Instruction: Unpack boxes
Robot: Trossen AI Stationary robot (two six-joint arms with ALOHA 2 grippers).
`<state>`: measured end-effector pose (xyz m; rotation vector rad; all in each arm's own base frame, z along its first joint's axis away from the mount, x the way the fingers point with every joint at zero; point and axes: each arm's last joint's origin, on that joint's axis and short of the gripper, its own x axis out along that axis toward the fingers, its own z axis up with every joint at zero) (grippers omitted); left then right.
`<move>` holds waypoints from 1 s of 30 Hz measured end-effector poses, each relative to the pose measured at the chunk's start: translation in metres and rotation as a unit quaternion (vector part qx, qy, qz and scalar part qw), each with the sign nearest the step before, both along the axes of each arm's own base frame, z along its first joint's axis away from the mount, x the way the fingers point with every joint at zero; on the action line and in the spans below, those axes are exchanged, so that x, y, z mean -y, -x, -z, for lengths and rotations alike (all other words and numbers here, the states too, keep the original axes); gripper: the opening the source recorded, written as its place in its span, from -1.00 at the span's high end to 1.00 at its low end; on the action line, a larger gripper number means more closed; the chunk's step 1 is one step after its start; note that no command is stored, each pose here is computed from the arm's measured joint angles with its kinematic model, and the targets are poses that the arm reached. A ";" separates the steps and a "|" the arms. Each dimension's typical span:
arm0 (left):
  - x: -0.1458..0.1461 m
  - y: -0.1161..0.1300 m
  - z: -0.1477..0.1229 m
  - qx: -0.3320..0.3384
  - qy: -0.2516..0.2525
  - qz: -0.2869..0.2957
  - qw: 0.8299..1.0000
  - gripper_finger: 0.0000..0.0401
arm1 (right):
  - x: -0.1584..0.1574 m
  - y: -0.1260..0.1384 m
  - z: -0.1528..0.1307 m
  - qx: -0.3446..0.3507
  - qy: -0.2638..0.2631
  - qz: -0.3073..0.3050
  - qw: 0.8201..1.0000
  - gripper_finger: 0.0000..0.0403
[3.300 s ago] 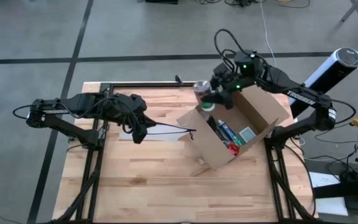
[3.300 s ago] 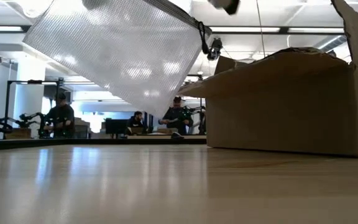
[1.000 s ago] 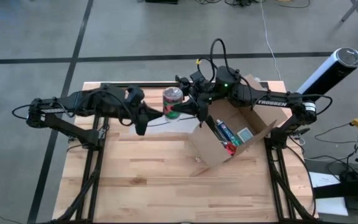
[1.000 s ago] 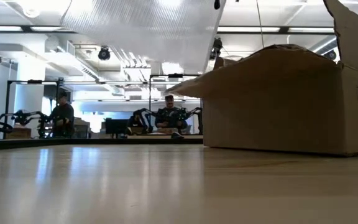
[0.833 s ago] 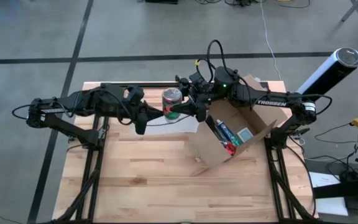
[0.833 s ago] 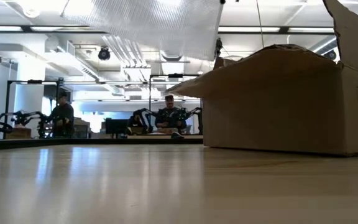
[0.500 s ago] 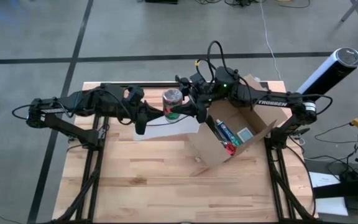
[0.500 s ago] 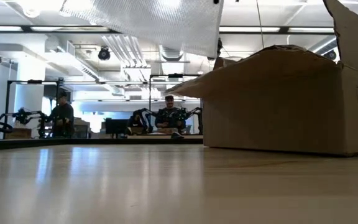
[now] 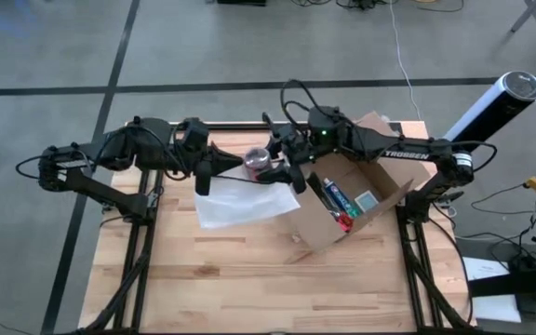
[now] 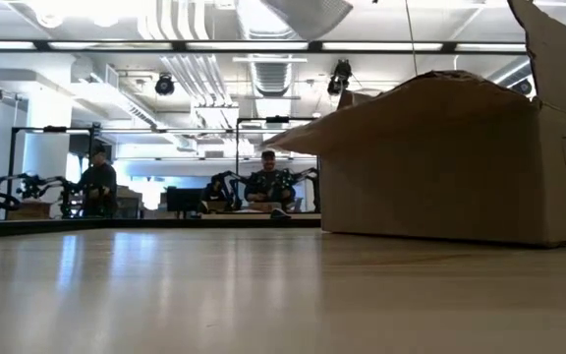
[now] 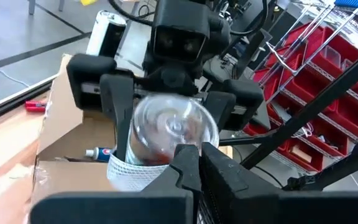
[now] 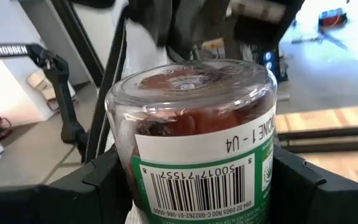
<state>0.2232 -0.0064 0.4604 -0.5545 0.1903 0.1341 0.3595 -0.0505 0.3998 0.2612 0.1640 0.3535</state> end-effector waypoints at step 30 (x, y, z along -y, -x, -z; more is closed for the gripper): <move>-0.011 -0.005 -0.004 0.022 -0.035 -0.051 0.998 1.00 | -0.015 0.001 -0.009 -0.005 0.006 -0.028 1.000 -0.26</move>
